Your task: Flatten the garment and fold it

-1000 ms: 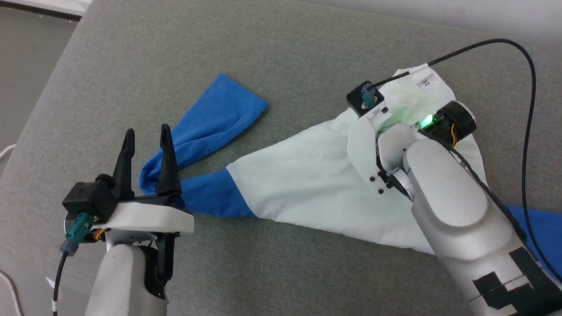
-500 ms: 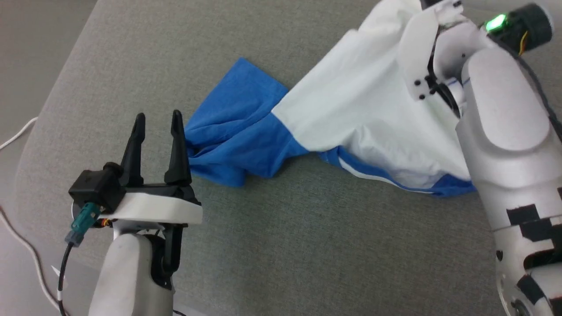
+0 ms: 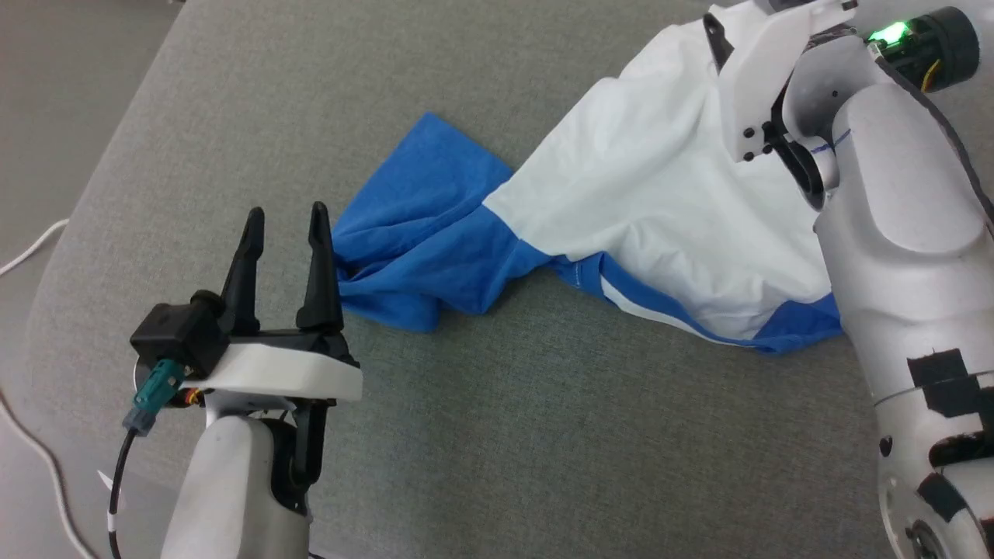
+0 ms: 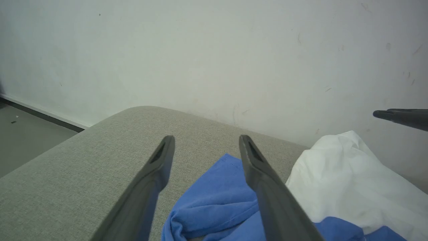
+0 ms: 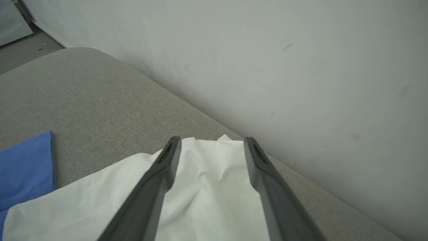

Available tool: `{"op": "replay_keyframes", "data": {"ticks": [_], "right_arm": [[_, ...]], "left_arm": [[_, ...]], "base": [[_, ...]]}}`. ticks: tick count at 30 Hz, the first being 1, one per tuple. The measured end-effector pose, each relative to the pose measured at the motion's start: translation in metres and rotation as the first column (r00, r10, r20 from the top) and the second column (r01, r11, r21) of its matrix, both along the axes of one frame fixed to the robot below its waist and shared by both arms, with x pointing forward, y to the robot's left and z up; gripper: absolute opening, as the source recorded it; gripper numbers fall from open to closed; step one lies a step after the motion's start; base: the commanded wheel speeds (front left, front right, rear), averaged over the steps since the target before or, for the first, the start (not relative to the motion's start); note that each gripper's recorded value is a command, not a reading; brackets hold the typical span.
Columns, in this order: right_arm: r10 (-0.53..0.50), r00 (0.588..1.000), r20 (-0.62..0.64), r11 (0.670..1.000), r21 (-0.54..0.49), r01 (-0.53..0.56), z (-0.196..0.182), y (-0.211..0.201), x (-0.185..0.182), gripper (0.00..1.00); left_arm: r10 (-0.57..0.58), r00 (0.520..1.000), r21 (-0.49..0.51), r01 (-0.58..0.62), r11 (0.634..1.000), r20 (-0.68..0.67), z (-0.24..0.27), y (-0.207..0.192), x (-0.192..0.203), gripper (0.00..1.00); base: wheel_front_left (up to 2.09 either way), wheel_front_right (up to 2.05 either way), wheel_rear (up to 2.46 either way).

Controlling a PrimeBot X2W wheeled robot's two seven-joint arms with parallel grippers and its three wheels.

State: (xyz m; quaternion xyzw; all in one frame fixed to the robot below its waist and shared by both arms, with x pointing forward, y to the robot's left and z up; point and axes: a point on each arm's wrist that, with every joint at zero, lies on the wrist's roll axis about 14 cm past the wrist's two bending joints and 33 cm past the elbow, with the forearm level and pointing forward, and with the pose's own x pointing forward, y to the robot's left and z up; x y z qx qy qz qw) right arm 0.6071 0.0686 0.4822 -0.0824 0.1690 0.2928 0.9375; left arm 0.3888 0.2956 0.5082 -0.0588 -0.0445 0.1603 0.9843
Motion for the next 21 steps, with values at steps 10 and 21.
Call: {"op": "replay_keyframes", "data": {"ticks": [10,21], "right_arm": [[-0.077,0.993,0.088,0.976,0.211,0.057,0.016,-0.035,-0.051,1.00],[-0.245,0.970,-0.007,0.946,0.220,0.240,-0.017,-0.123,-0.139,1.00]], "left_arm": [[-0.027,0.999,-0.013,0.028,1.000,0.040,0.011,-0.010,-0.012,1.00],[-0.099,0.993,-0.038,0.102,0.994,0.071,0.017,-0.037,-0.017,1.00]], "base": [[0.00,0.00,0.00],[0.00,0.00,0.00]]}}
